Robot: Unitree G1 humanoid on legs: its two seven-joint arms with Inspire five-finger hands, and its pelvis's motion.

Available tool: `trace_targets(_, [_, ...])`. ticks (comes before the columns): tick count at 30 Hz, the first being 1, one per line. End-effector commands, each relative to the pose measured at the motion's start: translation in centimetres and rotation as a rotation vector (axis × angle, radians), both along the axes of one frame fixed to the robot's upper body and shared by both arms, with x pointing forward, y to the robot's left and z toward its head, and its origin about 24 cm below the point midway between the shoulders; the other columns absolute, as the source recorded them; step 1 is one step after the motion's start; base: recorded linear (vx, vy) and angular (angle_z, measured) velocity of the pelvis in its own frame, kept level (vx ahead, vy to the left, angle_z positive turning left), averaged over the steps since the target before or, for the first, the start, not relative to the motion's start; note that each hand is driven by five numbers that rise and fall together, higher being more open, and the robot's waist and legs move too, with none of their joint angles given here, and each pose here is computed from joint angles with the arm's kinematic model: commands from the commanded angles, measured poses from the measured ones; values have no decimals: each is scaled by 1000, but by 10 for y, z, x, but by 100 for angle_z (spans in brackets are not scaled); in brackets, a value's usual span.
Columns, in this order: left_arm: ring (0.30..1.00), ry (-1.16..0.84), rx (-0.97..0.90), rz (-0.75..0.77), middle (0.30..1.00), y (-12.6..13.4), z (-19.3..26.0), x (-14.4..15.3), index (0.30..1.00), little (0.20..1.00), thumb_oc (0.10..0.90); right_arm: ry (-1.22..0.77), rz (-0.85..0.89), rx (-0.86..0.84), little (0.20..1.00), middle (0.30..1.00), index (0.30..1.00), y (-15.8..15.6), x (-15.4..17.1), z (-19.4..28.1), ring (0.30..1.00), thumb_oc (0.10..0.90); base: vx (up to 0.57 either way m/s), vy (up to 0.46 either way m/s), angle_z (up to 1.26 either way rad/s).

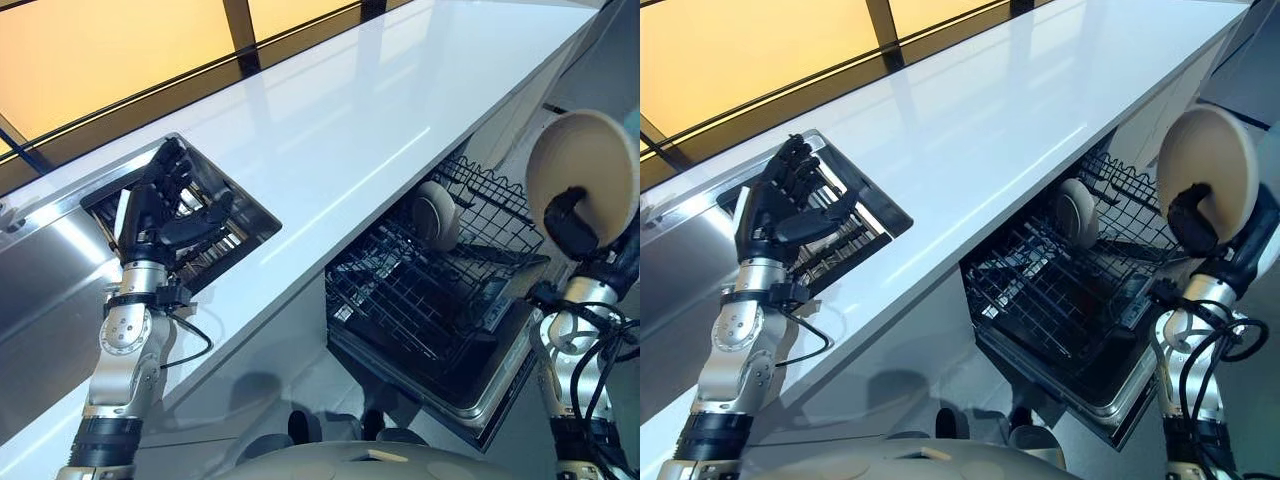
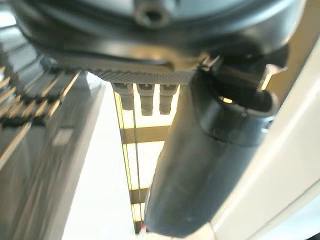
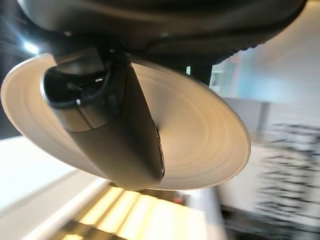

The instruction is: Pick up plates and place into dishwasher.

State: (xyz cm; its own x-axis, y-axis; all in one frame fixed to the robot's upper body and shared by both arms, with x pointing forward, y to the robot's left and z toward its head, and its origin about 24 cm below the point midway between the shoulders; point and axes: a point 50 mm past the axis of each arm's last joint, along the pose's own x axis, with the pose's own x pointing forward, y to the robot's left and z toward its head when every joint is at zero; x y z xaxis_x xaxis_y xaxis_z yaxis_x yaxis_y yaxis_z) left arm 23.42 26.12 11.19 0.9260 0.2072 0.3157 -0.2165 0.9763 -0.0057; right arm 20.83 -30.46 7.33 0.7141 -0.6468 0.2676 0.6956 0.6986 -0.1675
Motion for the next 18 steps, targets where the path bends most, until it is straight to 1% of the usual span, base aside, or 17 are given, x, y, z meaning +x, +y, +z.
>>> trace_targets(1, [900,-224,163,127,900,28,48,-5,900,900,800,-116,69,-87,200,300,300,-4,8,29,300,100,-4,1,-6])
trace_targets(3, [900,-222,161,166,900,35,49,-7,900,900,800,-69,109,-82,200,300,300,0,7,19,300,100,-2,1,-2])
trace_targets(8, [900,-211,123,211,900,41,43,-7,900,900,800,88,204,-244,200,300,300,17,16,4,300,100,0,0,0])
trace_targets(11, [900,-201,105,209,900,40,38,-8,900,900,800,167,255,-247,200,300,300,23,19,-8,300,100,0,0,0])
trace_targets(18, [900,-176,90,211,900,38,29,-10,900,900,800,273,351,-221,200,300,300,37,21,-32,300,100,2,-2,2])
